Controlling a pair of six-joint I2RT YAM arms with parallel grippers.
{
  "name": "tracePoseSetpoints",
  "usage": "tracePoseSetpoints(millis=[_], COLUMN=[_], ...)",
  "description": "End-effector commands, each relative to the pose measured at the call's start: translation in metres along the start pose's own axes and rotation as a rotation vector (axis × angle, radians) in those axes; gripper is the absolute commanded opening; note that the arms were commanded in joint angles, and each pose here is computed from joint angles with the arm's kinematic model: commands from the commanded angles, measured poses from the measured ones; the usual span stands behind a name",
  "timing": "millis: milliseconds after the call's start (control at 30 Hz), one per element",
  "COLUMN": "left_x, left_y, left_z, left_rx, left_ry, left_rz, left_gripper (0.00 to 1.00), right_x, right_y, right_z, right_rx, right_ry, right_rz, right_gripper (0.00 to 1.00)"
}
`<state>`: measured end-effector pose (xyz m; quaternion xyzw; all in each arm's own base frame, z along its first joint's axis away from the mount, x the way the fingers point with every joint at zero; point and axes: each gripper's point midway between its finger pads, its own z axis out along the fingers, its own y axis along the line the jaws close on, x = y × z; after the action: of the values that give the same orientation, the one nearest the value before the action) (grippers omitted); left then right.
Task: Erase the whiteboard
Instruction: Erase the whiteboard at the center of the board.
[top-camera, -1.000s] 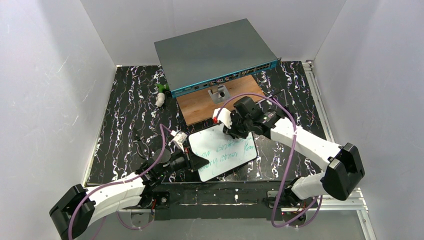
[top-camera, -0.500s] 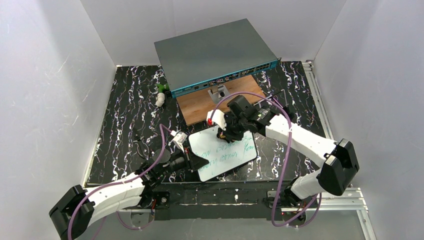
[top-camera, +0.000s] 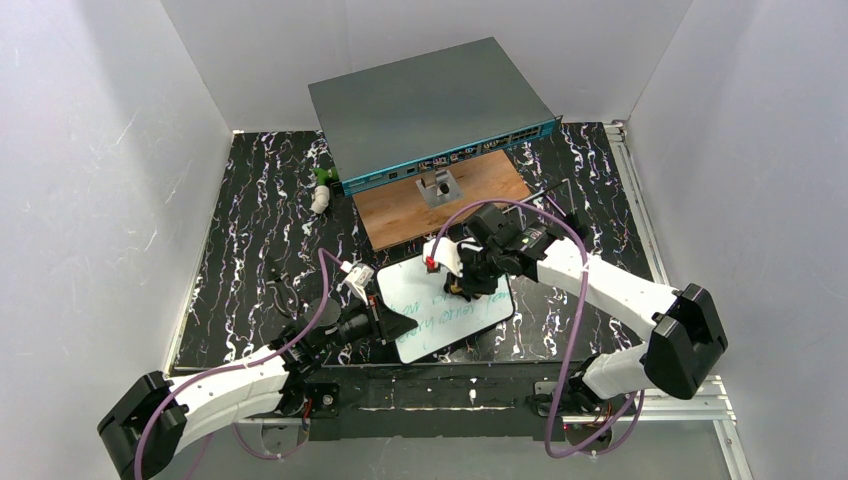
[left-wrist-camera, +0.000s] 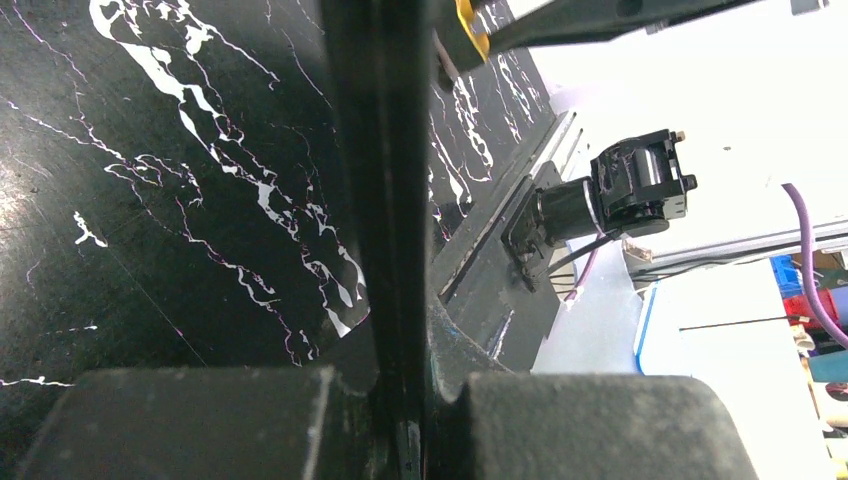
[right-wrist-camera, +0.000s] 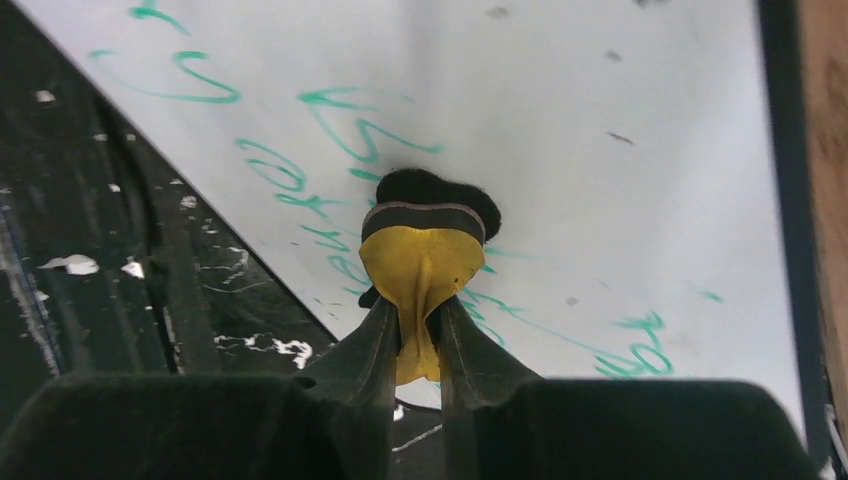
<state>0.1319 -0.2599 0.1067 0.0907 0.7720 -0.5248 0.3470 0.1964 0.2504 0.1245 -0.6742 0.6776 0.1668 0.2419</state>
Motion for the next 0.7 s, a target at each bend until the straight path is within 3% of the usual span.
tracePoseSetpoints(millis=[0,167,400,500,667], left_x=[-0.013,-0.014,-0.014,-0.014,-0.014], left_y=[-0.018,-0.019,-0.018,-0.018,-0.018], left_z=[0.0,0.0,-0.001,-0.001,-0.002], left_rx=[0.076,0.074,0.076,0.079,0.081], left_ry=[-0.047,-0.05,-0.056,-0.057,-0.06], left_rz=[0.059,0.054,0.052,0.053,0.055], left_gripper=[0.0,0.0,0.0,0.0,0.0], right_x=[-0.019,-0.036,-0.008,0.007,0.008], right_y=[0.016,-0.028,-0.075,-0.067,-0.014], right_z=[-0.004,-0.016,-0.026,-0.021,-0.01], right_rx=[-0.078,0.101,0.321,0.294,0.045], right_ry=[-0.066,-0.076,-0.014,0.028,-0.015], right_rz=[-0.03,0.055,0.141,0.113,0.019], right_gripper=[0.01,0.01,0.01,0.01,0.01])
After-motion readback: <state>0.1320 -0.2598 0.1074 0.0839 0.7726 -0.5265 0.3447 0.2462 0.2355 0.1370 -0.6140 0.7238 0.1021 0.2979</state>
